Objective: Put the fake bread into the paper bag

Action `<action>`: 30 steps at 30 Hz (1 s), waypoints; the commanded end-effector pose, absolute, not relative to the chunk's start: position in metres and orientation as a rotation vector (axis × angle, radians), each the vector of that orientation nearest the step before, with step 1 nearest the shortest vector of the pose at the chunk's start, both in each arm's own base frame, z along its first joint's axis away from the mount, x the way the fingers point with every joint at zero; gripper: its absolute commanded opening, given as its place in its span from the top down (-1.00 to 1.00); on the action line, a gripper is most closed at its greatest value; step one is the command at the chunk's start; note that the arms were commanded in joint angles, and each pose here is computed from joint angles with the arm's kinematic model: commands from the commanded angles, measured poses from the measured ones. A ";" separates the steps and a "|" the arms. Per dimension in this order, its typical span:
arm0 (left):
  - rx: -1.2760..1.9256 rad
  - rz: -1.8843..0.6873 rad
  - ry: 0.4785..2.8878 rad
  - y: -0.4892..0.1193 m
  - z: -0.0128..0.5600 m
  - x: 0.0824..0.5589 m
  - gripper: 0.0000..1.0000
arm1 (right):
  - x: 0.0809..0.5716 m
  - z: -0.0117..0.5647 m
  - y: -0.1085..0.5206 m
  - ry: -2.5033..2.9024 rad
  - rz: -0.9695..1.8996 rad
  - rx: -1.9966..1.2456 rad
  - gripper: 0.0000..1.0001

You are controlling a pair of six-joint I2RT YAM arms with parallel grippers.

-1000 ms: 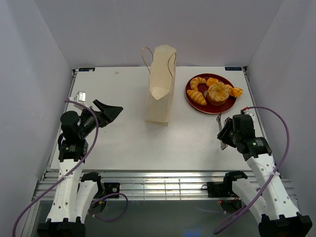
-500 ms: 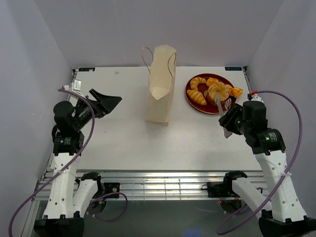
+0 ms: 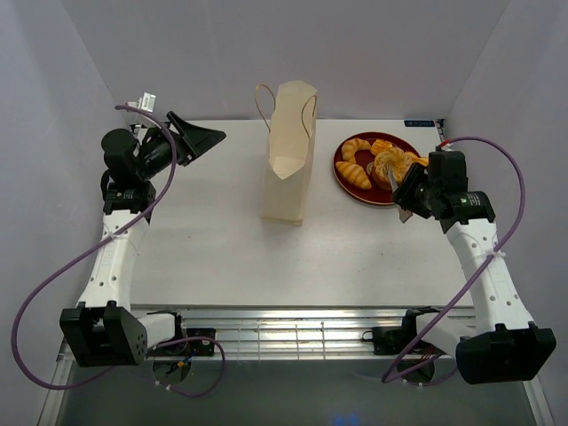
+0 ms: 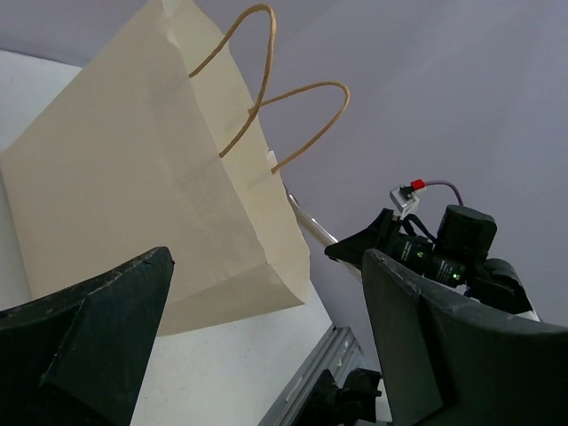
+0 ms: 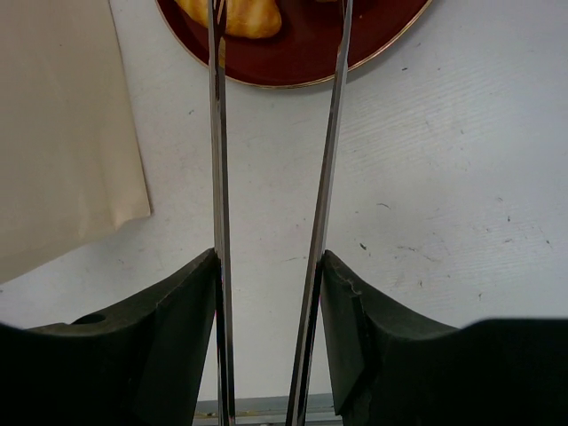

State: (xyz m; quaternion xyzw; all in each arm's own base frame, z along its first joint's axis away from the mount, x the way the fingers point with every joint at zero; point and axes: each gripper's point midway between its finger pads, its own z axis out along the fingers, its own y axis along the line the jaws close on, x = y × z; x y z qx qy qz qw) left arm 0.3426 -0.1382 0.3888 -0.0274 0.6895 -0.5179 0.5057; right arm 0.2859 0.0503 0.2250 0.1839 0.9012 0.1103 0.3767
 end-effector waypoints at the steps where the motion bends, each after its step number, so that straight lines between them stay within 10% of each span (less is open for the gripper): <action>1: 0.091 -1.324 1.602 -0.150 0.421 0.341 -0.95 | 0.313 0.252 0.053 2.194 0.364 0.433 -0.07; 30: 0.193 -1.461 1.623 -0.222 0.415 0.436 -0.94 | 0.352 0.196 0.005 2.241 0.531 0.556 -0.14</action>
